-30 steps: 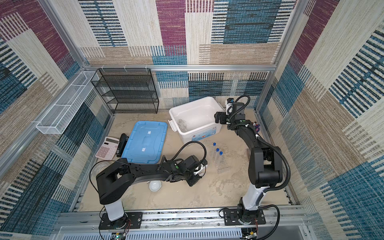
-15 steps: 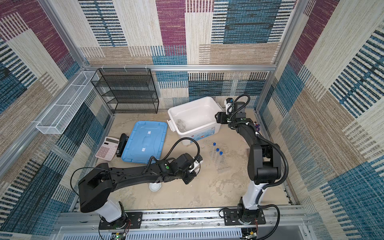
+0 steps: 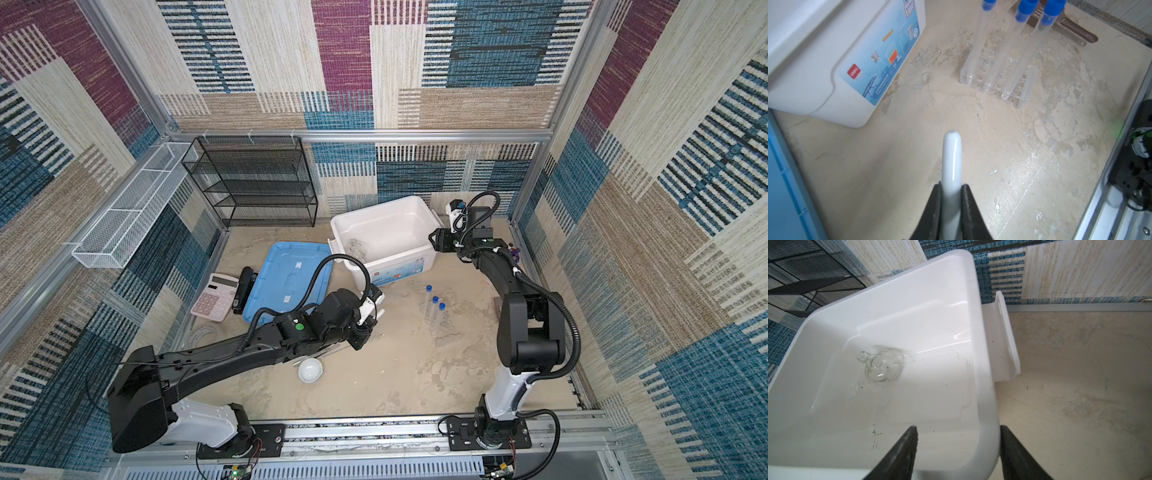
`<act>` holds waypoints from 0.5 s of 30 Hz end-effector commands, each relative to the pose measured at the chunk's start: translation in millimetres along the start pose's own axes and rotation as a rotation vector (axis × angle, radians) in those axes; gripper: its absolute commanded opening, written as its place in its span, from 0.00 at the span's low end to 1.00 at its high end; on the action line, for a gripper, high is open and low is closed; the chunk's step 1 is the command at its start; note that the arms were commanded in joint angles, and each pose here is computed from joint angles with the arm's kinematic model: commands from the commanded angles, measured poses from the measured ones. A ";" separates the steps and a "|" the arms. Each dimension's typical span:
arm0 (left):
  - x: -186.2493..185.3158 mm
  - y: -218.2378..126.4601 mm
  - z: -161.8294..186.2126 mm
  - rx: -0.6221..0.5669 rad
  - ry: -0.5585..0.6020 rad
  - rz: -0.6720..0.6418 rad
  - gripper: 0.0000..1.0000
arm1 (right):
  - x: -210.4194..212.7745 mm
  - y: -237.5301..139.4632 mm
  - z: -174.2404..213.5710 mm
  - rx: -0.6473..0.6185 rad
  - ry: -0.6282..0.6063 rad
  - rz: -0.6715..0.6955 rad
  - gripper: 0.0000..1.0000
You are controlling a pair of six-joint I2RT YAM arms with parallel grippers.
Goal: Organize the chemistry lab equipment
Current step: 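Lift the white pestle with the left gripper and carry it toward the bin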
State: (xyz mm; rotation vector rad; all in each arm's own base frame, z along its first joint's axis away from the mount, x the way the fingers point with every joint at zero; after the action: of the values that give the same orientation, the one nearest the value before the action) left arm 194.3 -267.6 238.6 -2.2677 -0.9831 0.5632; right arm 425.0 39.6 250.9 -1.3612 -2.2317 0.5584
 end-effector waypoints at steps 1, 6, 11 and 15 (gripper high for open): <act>9.8 -15.4 -12.6 -0.035 -0.008 -0.041 0.07 | 7.1 -5.7 3.0 0.004 0.010 -0.047 0.64; 26.2 -30.3 -38.5 -0.085 -0.018 -0.077 0.07 | 10.5 -7.4 9.7 0.021 0.023 -0.075 0.63; 39.3 -36.6 -67.5 -0.122 -0.032 -0.089 0.07 | 15.7 -13.2 11.1 0.025 0.032 -0.109 0.62; 48.6 -33.2 -94.6 -0.148 -0.035 -0.090 0.07 | 20.3 -20.7 10.3 0.019 0.035 -0.131 0.63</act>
State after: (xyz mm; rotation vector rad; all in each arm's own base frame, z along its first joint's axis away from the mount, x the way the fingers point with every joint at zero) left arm 255.0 -243.6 315.7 -2.3243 -1.2038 0.5441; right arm 400.4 44.4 249.8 -1.2369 -2.2272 0.5415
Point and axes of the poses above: each gripper's point midway between its finger pads, its own y axis out along the fingers, its own x axis along the line the jaws close on, z = x × y, the point moved 10 cm from there along -y, back along the fingers, and after that the axes turned 10 degrees about -y, right-handed, at the moved point
